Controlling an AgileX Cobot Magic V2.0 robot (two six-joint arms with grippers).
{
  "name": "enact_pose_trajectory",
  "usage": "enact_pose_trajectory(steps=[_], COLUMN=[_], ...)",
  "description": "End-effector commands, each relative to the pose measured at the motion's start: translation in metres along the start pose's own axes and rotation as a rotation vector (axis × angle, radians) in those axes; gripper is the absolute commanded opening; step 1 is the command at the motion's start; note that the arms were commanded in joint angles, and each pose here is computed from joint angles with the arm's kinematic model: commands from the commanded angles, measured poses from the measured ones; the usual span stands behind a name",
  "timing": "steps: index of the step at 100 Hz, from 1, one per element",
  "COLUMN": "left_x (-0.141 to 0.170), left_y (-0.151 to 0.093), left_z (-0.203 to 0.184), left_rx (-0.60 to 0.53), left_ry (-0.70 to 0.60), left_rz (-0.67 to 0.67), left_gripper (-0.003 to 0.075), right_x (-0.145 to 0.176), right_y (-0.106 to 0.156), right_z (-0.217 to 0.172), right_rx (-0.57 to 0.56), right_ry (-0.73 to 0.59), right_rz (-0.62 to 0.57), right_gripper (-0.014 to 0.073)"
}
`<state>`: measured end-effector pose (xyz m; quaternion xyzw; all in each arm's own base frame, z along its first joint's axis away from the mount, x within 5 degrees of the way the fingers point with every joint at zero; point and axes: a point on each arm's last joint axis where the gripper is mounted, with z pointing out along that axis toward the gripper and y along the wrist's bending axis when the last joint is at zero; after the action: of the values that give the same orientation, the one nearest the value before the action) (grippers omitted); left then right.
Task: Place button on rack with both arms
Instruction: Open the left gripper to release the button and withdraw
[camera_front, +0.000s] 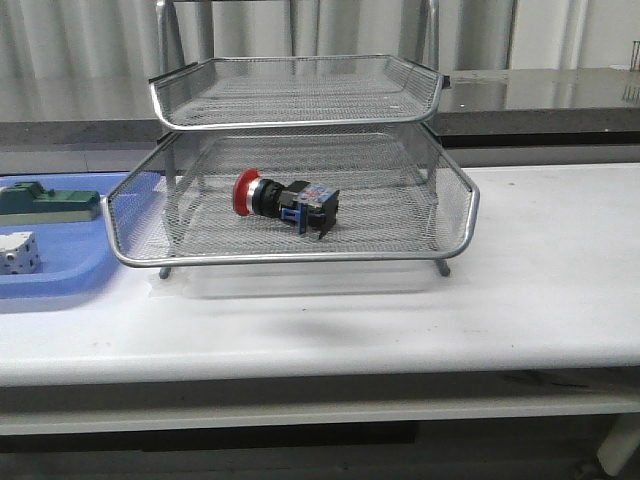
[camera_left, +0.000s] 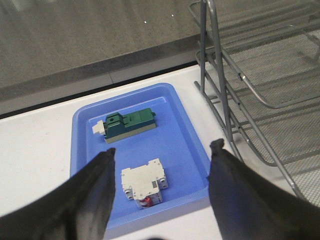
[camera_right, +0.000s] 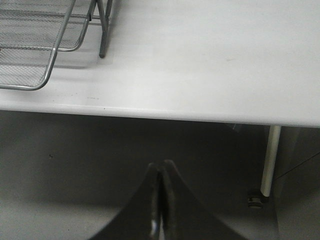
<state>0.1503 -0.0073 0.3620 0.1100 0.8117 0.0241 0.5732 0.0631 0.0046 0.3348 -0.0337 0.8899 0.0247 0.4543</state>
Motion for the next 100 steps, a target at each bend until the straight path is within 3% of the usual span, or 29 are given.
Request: enact_pose_trajectory(steps=[1, 52, 91, 100], left_x=[0.005, 0.082, 0.09, 0.09], left_y=[0.0, -0.016, -0.018, -0.018], left_z=[-0.014, -0.044, -0.054, -0.054], left_rx=[-0.059, -0.121, -0.126, -0.126], left_ry=[-0.17, -0.365, -0.414, -0.414], left_rz=[-0.038, -0.116, -0.115, -0.115], left_gripper=[0.0405, 0.0405, 0.0403, 0.0356], right_x=[-0.013, -0.013, -0.013, -0.013], right_y=[-0.001, -0.001, -0.001, -0.001], right_z=[-0.007, -0.007, -0.007, -0.007], right_rx=[0.006, 0.006, 0.006, 0.006], right_ry=[-0.09, -0.09, -0.09, -0.09], right_rz=[-0.008, -0.008, -0.008, -0.008], right_gripper=[-0.0071, -0.0071, -0.0071, -0.0071])
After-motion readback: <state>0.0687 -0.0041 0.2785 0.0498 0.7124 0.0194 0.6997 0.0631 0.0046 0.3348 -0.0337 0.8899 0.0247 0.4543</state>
